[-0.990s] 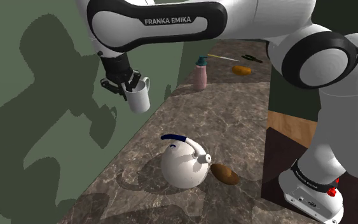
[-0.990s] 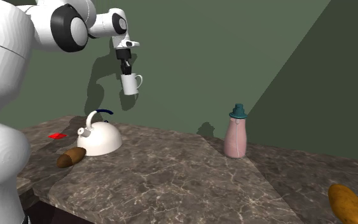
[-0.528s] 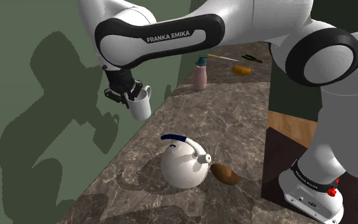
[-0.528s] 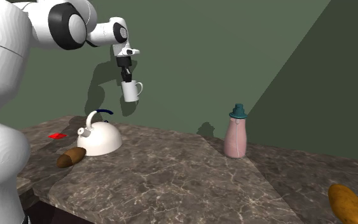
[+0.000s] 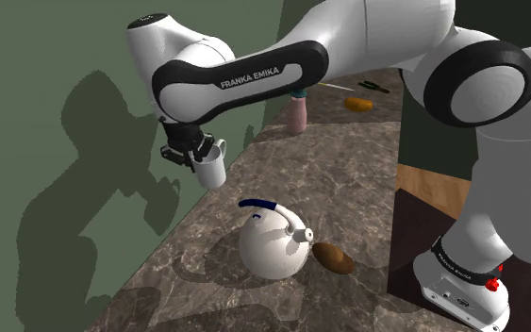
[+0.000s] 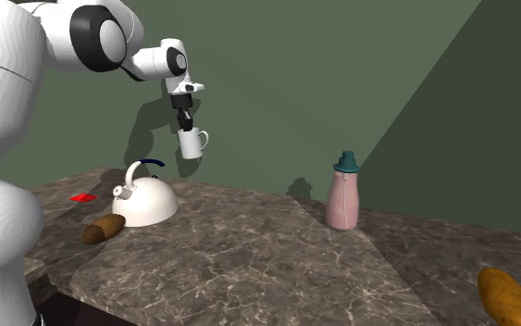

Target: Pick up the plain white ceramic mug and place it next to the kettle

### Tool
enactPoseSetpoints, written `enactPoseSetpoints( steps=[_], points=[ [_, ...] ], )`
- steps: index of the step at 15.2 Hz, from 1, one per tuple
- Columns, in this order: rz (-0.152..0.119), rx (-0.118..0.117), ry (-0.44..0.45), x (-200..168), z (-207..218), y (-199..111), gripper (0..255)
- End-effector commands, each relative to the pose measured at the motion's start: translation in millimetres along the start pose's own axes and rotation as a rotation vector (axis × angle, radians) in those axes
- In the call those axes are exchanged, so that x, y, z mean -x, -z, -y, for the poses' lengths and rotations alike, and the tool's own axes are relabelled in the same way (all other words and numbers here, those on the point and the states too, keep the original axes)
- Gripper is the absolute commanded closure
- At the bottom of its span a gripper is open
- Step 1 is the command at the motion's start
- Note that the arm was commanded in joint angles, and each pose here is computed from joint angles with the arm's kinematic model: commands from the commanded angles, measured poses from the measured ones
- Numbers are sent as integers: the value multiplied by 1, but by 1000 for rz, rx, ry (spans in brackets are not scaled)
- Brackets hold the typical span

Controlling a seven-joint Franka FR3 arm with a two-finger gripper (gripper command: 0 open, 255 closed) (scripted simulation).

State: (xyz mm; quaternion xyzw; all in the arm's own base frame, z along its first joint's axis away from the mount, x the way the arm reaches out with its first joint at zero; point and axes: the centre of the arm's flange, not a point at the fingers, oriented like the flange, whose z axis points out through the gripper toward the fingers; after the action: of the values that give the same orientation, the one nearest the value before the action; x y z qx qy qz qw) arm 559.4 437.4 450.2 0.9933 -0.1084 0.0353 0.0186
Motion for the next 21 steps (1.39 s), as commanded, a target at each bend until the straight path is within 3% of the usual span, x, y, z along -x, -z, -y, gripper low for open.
enactPoseSetpoints(
  steps=[1,21],
  points=[
    [0,0,0,1,0,-10,255],
    [0,0,0,9,3,-116,255]
  ],
)
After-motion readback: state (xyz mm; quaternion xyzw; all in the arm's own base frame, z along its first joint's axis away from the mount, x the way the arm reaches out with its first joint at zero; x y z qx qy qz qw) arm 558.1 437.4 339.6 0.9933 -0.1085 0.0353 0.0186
